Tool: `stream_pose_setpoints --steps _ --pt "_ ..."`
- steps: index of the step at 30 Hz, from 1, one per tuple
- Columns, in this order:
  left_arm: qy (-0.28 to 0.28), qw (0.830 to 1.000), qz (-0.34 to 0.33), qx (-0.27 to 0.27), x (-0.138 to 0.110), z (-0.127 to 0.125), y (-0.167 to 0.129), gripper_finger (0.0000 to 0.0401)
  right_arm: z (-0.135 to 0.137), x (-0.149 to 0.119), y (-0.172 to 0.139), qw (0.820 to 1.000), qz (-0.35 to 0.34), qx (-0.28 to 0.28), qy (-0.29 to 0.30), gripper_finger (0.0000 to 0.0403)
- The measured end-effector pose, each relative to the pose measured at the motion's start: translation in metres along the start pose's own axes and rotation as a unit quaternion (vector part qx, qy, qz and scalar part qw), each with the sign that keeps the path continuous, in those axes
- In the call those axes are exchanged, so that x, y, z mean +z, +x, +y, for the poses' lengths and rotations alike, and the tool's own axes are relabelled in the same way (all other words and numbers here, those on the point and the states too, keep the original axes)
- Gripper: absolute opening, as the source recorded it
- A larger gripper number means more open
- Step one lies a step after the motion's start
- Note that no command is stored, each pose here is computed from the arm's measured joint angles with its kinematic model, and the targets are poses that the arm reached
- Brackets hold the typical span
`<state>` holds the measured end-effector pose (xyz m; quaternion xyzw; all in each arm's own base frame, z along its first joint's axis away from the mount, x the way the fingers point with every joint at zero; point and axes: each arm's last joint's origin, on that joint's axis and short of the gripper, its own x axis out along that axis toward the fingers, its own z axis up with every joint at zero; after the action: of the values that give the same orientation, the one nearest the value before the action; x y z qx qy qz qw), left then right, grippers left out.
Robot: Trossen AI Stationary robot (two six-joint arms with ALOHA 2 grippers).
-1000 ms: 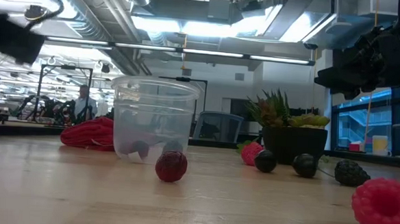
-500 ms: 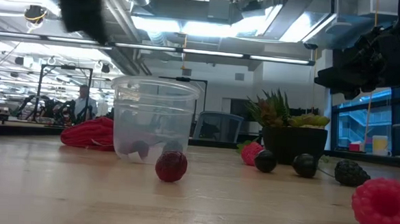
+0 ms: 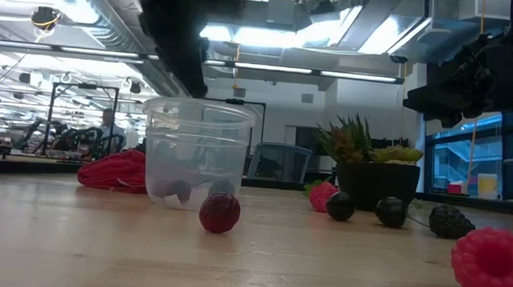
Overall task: Pick and placing Produce into tupperware
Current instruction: Put the blueberry into the container
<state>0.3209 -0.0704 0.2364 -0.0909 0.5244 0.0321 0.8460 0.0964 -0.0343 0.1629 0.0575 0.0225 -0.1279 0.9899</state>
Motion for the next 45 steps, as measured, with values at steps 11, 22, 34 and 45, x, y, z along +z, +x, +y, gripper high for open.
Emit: stream_pose_setpoints --steps 11,22,34,45 --pt "-0.002 0.996 0.089 0.025 0.002 0.002 0.043 0.0043 0.0 0.0 0.0 1.0 0.0 0.0 0.0 0.0161" --pt "-0.006 0.996 0.079 0.028 0.005 0.004 0.04 0.0044 0.0 0.0 0.0 1.0 0.0 0.0 -0.001 0.0161" --pt "-0.005 0.997 0.078 0.027 0.005 0.004 0.04 0.0044 0.0 0.0 0.0 1.0 0.0 0.0 -0.001 0.0161" --pt "0.008 0.996 0.08 0.022 0.004 0.004 0.04 0.0113 0.0 0.0 0.0 1.0 0.0 0.0 -0.002 0.0161"
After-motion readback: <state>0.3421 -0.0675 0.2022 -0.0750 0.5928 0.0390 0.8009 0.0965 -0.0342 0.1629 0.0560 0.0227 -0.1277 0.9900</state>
